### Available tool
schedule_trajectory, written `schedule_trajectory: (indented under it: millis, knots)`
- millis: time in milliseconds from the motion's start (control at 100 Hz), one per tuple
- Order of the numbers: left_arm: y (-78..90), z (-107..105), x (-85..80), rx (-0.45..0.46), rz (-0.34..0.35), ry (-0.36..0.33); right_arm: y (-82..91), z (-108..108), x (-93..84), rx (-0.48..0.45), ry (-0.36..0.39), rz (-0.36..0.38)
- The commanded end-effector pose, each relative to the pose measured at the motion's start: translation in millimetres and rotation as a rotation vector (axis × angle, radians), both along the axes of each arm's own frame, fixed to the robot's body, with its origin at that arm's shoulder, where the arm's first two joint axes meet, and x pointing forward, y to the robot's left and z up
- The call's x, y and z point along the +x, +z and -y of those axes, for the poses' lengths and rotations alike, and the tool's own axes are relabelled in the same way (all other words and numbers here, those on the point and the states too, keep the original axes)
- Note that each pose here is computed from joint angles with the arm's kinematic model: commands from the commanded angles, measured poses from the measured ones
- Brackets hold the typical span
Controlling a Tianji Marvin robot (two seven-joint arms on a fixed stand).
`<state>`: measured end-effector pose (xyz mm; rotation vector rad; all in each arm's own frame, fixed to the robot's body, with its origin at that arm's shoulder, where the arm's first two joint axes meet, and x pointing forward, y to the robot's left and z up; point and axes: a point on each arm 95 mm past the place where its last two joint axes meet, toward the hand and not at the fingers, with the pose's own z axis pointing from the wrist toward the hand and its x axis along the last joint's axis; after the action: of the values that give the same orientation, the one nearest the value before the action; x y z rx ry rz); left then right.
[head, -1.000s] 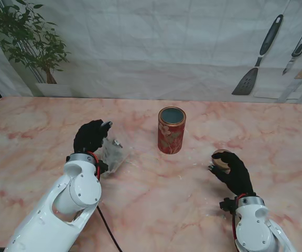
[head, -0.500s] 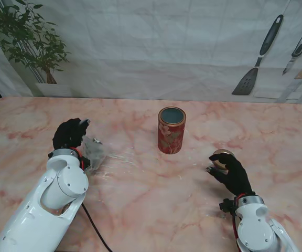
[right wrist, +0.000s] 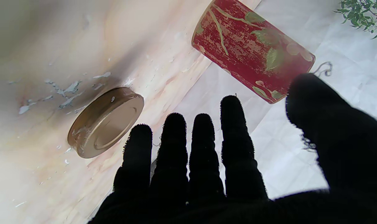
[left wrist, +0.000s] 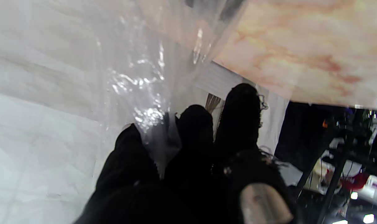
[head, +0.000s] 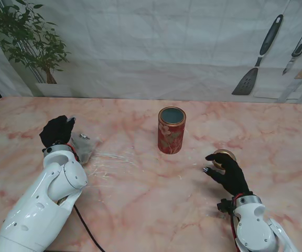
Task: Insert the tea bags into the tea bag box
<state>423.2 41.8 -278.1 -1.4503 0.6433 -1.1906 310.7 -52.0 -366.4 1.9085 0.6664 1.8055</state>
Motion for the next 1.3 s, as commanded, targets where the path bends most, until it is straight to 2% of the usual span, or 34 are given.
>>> schedule_trajectory:
  millis: [0, 170, 350, 480, 590, 820, 1010, 1210, 1290]
  knots:
    - [6.7, -4.9, 5.1, -0.006, -0.006, 0.004, -1.4, -3.0, -0.5, 0.005, 0.022, -0.007]
    - [2.8, -8.9, 7.3, 0.017, -0.035, 0.013, -1.9, -3.9, -0.3, 0.009, 0.03, -0.011]
    - [-4.9, -15.4, 5.3, 0.127, -0.102, -0.013, -2.1, -4.2, -0.3, 0.014, 0.032, -0.01]
    - [-8.6, -16.5, 1.5, 0.124, -0.167, -0.036, -2.1, -4.1, -0.4, 0.014, 0.033, -0.012]
    - [-8.0, -17.7, -0.2, 0.136, -0.184, -0.044, -2.0, -4.1, -0.4, 0.017, 0.039, -0.017]
    - [-2.6, -17.8, -5.8, 0.151, -0.268, -0.067, -2.2, -4.3, -0.5, 0.022, 0.045, -0.018]
    - [-0.4, -18.1, -10.4, 0.143, -0.268, -0.086, -2.0, -3.7, -0.5, 0.022, 0.043, -0.02]
    - [5.7, -16.0, -18.1, 0.142, -0.229, -0.135, -1.9, -3.4, -0.5, 0.023, 0.044, -0.02]
    - [7.5, -12.6, -22.2, 0.113, -0.185, -0.164, -2.0, -3.3, -0.4, 0.022, 0.045, -0.021]
